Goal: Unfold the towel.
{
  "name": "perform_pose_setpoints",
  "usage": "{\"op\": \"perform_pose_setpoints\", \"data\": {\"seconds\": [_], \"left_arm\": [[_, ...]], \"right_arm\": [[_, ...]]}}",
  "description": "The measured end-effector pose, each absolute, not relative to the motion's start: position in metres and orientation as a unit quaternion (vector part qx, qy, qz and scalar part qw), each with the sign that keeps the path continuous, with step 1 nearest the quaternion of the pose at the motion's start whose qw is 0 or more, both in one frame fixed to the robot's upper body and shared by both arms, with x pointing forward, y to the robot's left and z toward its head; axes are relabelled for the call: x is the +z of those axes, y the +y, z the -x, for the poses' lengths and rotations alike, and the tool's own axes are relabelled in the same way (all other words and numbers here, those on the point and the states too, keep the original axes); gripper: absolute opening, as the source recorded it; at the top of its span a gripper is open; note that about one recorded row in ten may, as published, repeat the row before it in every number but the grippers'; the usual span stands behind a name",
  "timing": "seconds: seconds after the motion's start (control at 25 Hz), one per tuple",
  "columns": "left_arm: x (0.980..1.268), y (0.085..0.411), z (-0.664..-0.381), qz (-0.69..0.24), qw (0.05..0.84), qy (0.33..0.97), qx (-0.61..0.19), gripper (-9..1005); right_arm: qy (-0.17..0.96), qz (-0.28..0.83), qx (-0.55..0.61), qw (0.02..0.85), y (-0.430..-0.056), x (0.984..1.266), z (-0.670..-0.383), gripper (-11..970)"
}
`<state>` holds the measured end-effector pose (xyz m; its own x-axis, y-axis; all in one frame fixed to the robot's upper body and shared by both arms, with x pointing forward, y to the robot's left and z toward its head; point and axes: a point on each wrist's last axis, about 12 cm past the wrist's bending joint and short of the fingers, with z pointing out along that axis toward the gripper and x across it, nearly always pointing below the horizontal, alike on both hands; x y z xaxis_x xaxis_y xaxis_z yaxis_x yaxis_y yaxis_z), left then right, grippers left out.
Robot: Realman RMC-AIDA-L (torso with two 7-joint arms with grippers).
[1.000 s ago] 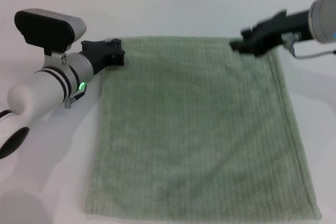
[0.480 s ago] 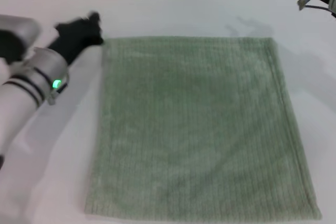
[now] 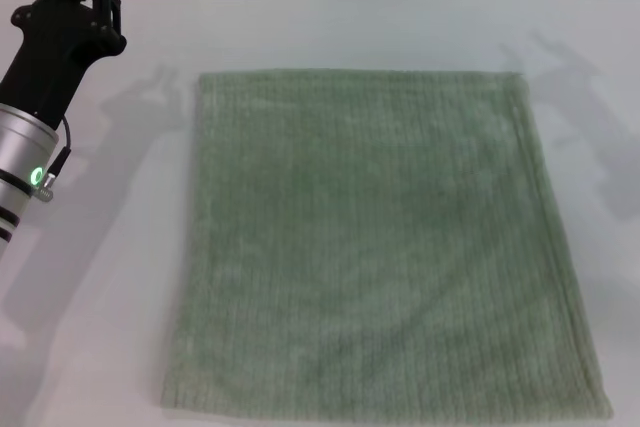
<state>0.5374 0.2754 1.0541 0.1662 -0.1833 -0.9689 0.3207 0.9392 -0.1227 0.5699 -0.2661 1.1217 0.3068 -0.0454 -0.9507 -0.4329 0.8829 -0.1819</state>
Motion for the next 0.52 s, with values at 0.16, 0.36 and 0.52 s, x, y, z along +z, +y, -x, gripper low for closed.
{"op": "perform_pose_setpoints", "data": {"seconds": [0.16, 0.36, 0.52], "left_arm": [[1.054, 0.277, -0.536, -0.051, 0.763, 0.623, -0.163, 169], [1.053, 0.278, -0.536, -0.045, 0.763, 0.625, -0.159, 237], [1.054, 0.281, -0.537, -0.038, 0.766, 0.623, -0.154, 237]], "right_arm": [[0.576, 0.176, 0.123, 0.789, -0.277, 1.106, -0.559, 443], [0.544, 0.161, 0.088, 0.819, -0.289, 1.092, -0.54, 611], [0.531, 0.135, 0.047, 0.835, -0.298, 1.085, -0.53, 687]]}}
